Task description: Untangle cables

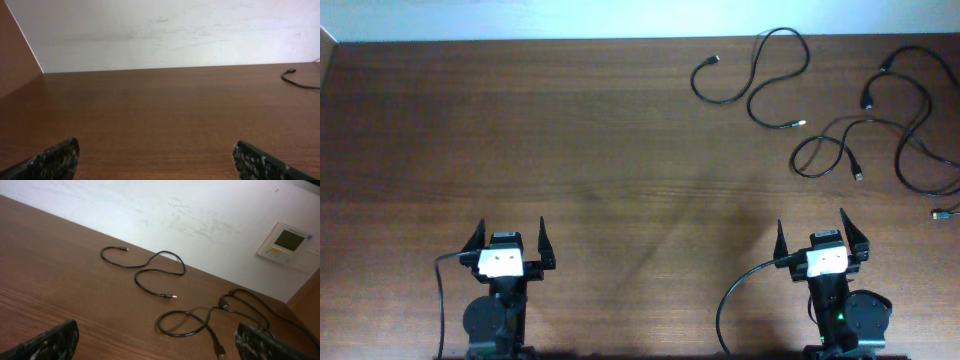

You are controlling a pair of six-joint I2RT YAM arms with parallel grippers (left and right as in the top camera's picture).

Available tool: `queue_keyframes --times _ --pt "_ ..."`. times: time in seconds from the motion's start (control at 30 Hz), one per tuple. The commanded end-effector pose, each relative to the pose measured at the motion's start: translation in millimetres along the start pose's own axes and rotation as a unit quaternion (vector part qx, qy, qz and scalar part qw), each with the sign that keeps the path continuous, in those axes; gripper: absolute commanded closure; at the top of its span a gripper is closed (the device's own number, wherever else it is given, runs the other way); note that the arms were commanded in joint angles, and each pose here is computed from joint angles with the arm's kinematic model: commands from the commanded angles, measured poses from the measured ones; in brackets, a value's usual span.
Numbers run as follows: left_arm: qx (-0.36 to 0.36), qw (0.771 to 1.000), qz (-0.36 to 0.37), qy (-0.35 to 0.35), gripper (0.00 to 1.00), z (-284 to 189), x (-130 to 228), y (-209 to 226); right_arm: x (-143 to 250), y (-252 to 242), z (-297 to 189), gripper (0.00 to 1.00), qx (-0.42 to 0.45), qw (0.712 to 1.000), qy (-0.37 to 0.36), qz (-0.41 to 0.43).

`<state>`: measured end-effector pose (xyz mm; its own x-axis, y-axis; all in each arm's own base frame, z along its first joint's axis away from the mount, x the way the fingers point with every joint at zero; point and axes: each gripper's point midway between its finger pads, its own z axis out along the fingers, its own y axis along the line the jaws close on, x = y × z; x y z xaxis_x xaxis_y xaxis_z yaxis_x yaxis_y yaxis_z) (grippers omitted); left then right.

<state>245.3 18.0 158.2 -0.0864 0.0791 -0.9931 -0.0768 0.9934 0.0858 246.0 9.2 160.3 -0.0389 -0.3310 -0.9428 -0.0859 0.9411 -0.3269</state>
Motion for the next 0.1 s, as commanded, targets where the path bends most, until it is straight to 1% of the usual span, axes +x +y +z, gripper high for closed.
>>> queue_keyframes --times 0.0,0.07 --pt "-0.006 1.000 0.006 -0.001 0.01 0.1 1.7 2.1 2.9 -1.1 -0.1 0.01 0.004 1.000 0.004 0.004" --pt "-0.006 1.000 0.006 -0.001 0.01 0.1 1.7 2.1 3.0 -1.1 -0.1 0.01 0.004 1.000 0.004 0.004"
